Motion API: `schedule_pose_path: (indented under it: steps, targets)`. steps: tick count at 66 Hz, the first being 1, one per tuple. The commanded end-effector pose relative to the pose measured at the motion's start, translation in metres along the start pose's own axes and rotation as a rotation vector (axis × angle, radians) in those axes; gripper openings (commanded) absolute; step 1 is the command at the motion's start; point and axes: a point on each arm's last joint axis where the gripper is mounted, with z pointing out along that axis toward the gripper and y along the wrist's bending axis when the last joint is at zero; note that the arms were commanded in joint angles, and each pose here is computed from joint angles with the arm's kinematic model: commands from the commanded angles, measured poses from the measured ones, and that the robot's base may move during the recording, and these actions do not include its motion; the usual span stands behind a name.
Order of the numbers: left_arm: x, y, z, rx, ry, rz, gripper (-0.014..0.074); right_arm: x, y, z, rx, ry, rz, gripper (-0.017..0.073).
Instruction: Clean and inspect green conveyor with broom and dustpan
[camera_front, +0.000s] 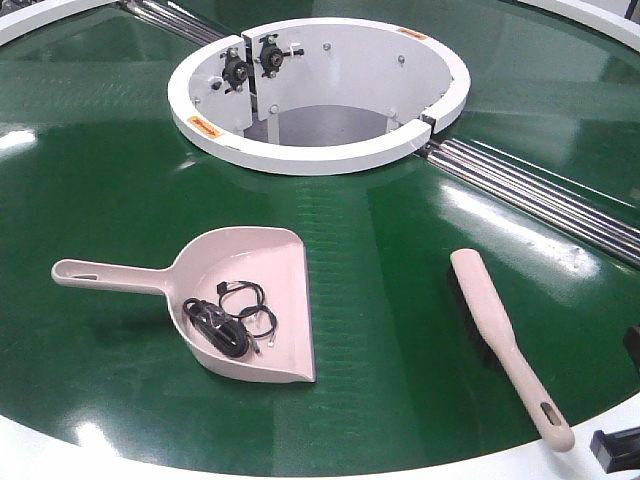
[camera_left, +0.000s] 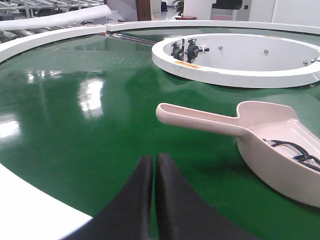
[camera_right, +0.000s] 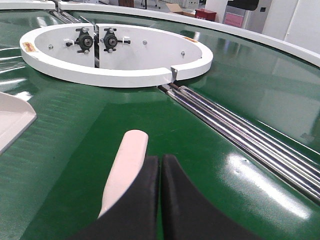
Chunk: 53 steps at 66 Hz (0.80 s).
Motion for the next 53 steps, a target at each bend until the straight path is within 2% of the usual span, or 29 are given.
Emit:
schedule_pose_path:
  steps: [1, 39, 53]
  targets:
    - [-0.001, 0.0, 0.0, -0.001, -0.066, -0.01, -0.0007, -0.016, -0.003, 0.0, 0.025, -0.096, -0.01, -0.0001]
    - [-0.001, 0.0, 0.0, -0.001, -0.066, -0.01, -0.0007, -0.016, -0.003, 0.0, 0.026, -0.097, -0.012, -0.0001]
    - [-0.001, 0.0, 0.0, -0.001, -0.066, -0.01, -0.0007, -0.015, -0.01, -0.018, 0.106, -0.118, -0.006, -0.0001]
